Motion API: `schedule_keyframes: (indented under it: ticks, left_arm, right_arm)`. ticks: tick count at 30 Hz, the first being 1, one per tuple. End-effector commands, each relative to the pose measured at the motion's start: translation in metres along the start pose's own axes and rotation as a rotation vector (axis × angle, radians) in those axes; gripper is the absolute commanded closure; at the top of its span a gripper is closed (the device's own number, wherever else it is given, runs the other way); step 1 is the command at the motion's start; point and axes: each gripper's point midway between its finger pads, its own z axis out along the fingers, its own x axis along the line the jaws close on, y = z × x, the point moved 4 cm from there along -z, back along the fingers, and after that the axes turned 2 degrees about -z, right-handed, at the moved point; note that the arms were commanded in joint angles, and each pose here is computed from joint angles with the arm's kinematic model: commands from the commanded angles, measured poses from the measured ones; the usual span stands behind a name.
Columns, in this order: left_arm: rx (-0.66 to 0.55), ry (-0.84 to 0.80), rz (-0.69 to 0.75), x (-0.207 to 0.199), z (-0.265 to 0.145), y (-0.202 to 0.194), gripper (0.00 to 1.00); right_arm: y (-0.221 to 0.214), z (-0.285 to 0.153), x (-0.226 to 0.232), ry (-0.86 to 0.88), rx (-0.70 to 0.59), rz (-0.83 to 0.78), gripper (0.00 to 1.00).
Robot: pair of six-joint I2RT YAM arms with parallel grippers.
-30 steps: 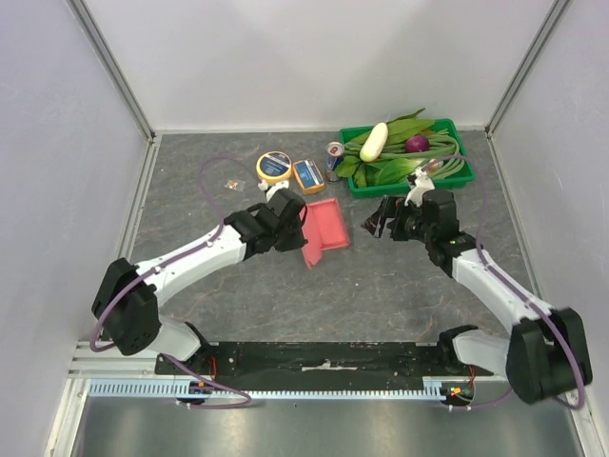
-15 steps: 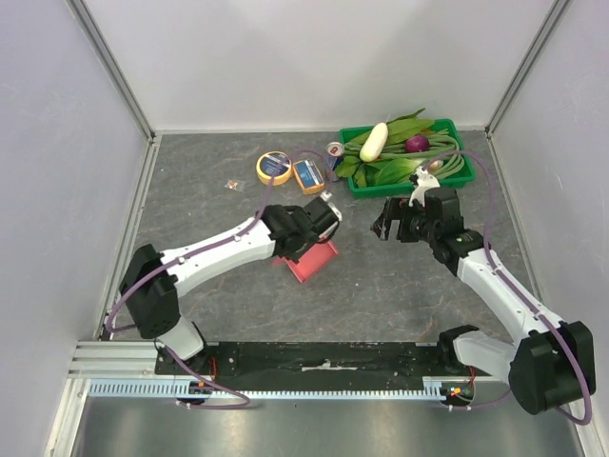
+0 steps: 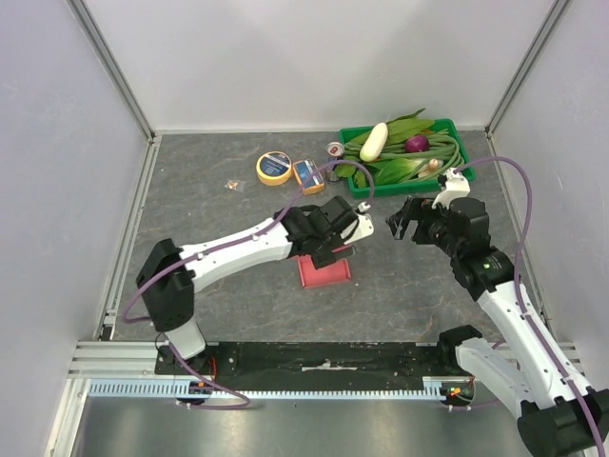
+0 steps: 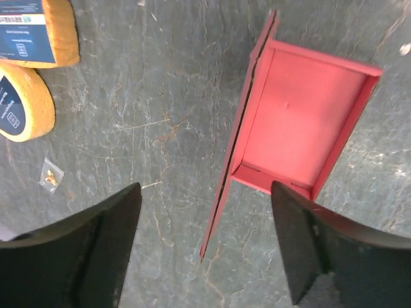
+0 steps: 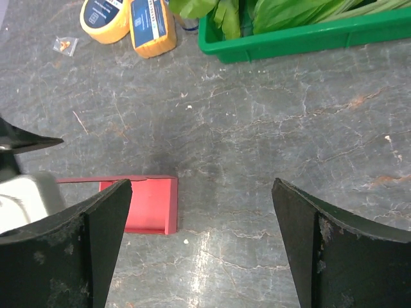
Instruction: Fold the paper box
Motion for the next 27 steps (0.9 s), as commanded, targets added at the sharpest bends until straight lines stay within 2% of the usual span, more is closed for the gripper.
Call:
schedule_keyframes:
  ticks: [1,2,5,7,8,9,10,11,14,16,18,19,21,23,24,27]
  left_arm:
    - [-0.301,0.02,-0.147,0.036,-0.055,0.028,0.06]
    - [-0.368,0.023,-0.196,0.044,-0.076,0.022,0.05]
    - [-0.524,0.03,-0.428,0.079,-0.107,0.01,0.04]
    - [-0.665,0.102,-0.654,0.115,-0.137,-0.013,0.03]
    - [-0.655,0.164,-0.845,0.133,-0.133,-0.038,0.01]
    - [-0.679,0.285,-0.973,0.151,-0.146,-0.058,0.0]
    - [-0.648,0.349,-1.086,0.16,-0.144,-0.076,0.0]
    - [-0.61,0.423,-1.281,0.176,-0.14,-0.102,0.0]
    - [-0.455,0.425,-1.538,0.199,-0.112,-0.142,0.01]
    - [-0.32,0.336,-1.62,0.206,-0.072,-0.152,0.03]
    - [-0.295,0.303,-1.706,0.227,-0.059,-0.156,0.04]
    - [-0.217,0.284,-1.756,0.232,-0.027,-0.166,0.06]
    - [-0.246,0.252,-1.863,0.257,-0.009,-0.168,0.06]
    - [-0.216,0.239,-1.964,0.279,0.029,-0.179,0.01]
    - [-0.149,0.224,-2.021,0.278,0.04,-0.184,0.01]
    - [-0.031,0.23,-2.118,0.293,0.075,-0.19,0.09]
  right_arm:
    - [0.017,-0.01,0.002,-0.033,-0.038,0.011,0.02]
    - [0.02,-0.01,0.001,-0.037,-0.045,0.011,0.02]
    - [0.023,-0.01,0.003,-0.032,-0.046,0.01,0.02]
    - [0.024,-0.008,0.003,-0.037,-0.046,0.007,0.02]
    - [0.023,-0.007,0.002,-0.04,-0.038,0.011,0.02]
    - [0.023,-0.006,0.003,-0.034,-0.04,0.012,0.02]
    - [0.022,-0.004,0.003,-0.03,-0.036,0.017,0.02]
    - [0.019,-0.002,0.003,-0.027,-0.027,0.022,0.02]
    - [0.016,0.002,0.004,-0.012,-0.02,0.027,0.02]
    - [0.013,0.004,0.003,-0.013,-0.017,0.02,0.02]
    - [0.011,0.004,0.002,-0.017,-0.011,0.01,0.02]
    - [0.01,0.005,0.001,-0.02,-0.009,0.009,0.02]
    - [0.009,0.004,0.001,-0.018,-0.008,0.009,0.02]
    - [0.007,0.004,0.002,-0.011,-0.006,0.01,0.02]
    - [0.007,0.003,0.002,-0.008,-0.007,0.013,0.02]
    - [0.007,0.003,0.002,-0.004,-0.005,0.015,0.02]
